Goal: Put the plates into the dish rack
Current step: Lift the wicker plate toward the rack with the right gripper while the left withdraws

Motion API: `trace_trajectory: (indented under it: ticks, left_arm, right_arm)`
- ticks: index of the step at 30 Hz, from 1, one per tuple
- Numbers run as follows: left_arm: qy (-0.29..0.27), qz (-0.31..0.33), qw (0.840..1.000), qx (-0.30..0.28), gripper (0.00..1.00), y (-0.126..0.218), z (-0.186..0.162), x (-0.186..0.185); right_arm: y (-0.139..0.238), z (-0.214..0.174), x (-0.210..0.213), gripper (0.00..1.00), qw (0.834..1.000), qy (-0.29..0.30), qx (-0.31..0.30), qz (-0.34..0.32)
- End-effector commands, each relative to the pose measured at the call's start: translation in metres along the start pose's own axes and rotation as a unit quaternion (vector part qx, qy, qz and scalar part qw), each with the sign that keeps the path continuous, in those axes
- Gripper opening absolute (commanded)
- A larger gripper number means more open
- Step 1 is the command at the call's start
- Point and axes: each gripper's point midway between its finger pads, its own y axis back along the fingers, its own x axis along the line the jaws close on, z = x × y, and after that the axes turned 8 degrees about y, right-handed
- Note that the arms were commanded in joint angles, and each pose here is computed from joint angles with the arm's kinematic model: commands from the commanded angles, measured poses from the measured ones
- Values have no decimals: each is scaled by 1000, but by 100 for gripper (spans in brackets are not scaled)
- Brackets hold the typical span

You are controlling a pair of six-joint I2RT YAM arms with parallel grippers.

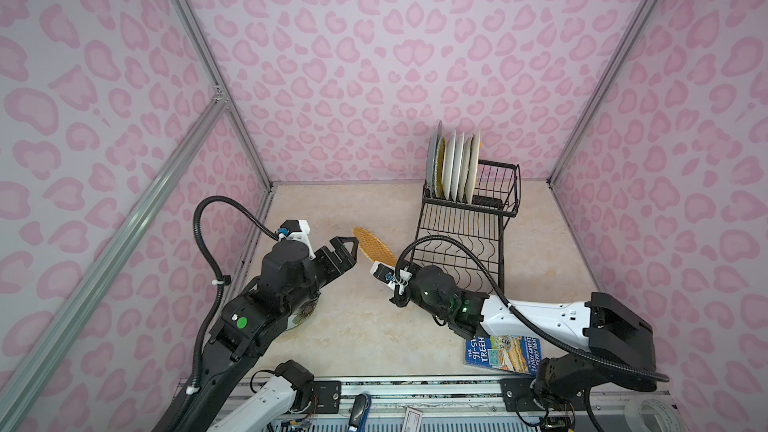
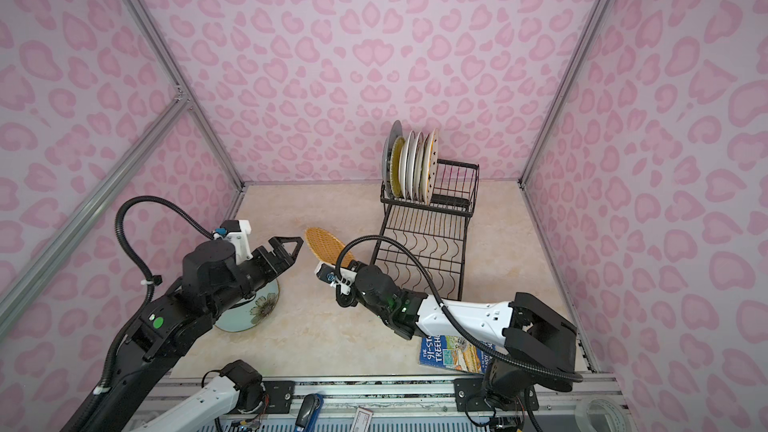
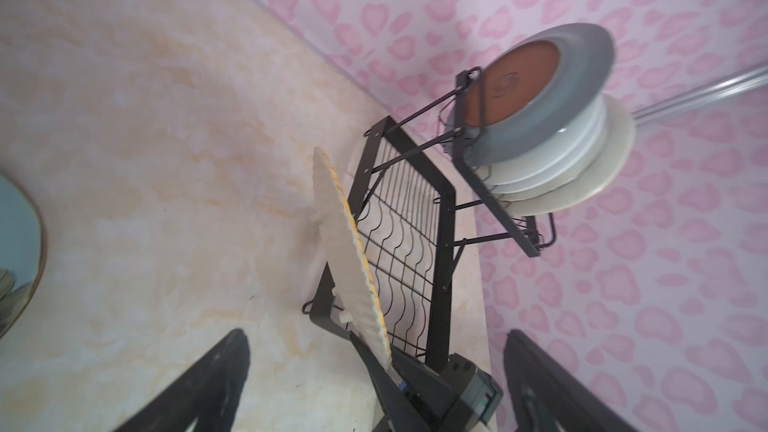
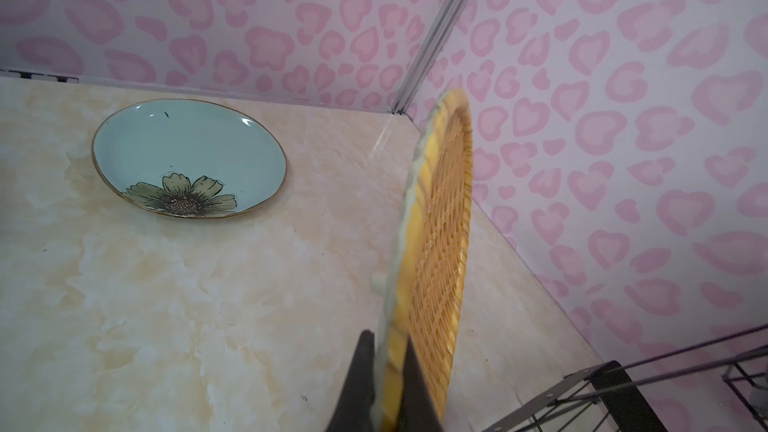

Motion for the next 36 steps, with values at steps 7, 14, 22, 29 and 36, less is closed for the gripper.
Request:
trace_trajectory:
  ticks: [7,14,22,29,36]
  left_arm:
    - [-271,-200,933,-128,97,41,17,-63]
    - [-355,-251,898,-68,97,3,-19,-73]
    - [-413,-274,868,-22,97,-20,-62,-42]
    - [-393,-228,891,-5,97,-39,-63,-24]
    - [-385,-230,894,-18,97,-32,-58,-25]
  right_arm:
    - [56,40,-47,0,990,-131,-35,-33]
    - [111,81,-109,0,973,-216,-44,-68]
    - [191,122,-182,0,941,-288,-124,-127]
    - [246,131,-248,0,902,-309,-170,-247]
    - [262,108,-302,0,862,-336,-159,-345]
